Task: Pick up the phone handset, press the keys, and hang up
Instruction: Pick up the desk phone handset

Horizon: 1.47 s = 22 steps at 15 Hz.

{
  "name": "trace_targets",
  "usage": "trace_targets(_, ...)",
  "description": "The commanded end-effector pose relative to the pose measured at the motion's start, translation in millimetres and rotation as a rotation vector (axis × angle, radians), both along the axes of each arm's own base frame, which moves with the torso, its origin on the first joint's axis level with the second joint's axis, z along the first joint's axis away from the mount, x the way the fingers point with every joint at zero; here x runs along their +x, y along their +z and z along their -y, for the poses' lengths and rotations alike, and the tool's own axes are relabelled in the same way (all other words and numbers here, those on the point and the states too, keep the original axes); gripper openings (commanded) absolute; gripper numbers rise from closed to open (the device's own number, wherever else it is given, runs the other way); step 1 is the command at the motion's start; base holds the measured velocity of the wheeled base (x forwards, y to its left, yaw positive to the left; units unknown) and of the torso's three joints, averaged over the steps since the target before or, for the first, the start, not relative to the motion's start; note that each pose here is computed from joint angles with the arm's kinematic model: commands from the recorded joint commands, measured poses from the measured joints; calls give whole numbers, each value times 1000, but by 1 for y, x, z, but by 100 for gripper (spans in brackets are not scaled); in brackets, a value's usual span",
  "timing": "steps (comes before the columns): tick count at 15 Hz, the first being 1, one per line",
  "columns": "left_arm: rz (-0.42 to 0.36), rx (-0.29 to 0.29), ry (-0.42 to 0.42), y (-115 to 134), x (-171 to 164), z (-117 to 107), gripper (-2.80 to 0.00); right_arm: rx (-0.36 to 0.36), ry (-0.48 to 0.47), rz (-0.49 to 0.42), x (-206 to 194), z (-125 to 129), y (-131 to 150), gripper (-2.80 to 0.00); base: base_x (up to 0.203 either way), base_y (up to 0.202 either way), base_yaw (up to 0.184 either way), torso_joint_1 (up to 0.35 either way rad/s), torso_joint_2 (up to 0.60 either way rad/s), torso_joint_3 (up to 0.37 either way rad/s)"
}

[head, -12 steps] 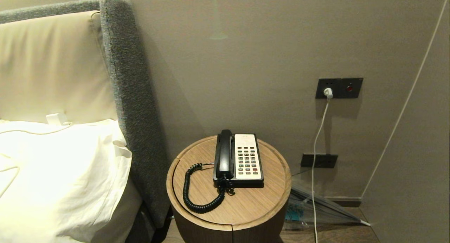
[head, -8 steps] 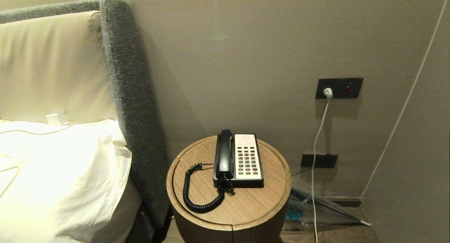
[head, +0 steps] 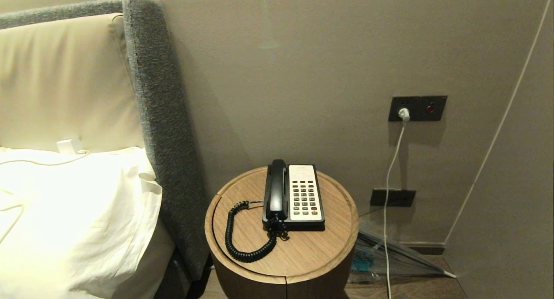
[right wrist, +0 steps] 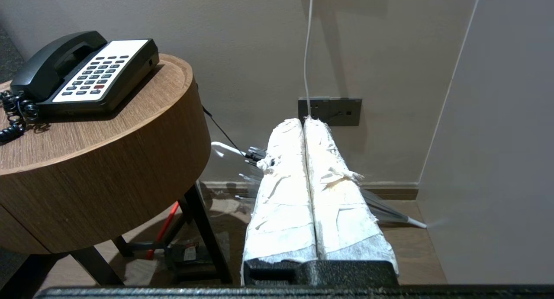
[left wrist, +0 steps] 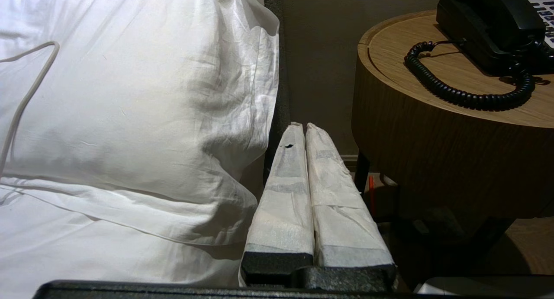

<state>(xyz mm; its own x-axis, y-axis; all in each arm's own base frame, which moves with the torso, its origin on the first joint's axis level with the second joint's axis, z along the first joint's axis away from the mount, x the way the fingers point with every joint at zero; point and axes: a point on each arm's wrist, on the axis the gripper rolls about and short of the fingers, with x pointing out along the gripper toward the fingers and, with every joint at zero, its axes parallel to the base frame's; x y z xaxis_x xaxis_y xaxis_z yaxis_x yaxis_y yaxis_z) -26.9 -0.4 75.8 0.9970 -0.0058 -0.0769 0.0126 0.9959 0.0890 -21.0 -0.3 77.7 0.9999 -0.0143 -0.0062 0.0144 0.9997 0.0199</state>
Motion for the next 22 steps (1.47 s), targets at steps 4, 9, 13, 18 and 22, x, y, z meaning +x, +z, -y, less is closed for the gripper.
trace_targets(4, -3, -5, 0, -1, 0, 0, -280, 0, -1, -3, 0, 0, 0, -280, 0, 0, 0, 0, 0, 0)
trace_targets(9, -3, -9, 3, -1, 0, 0, -280, 0, 0, -3, 0, 0, 0, -280, 0, 0, 0, 0, 0, 0)
trace_targets(13, 15, -15, 3, 0, 1, 0, -280, 0, -1, -3, 0, 0, 0, -280, 0, 0, 0, 1, 2, -102)
trace_targets(18, 26, -62, 11, 1, 1, 0, -280, 0, -1, -3, 0, 0, 0, -280, 0, 0, 0, 4, 3, -192)
trace_targets(22, 26, -59, 13, 1, 1, 0, -280, 0, -1, -3, 0, 0, 0, -280, 0, 0, 0, 3, 2, -198)
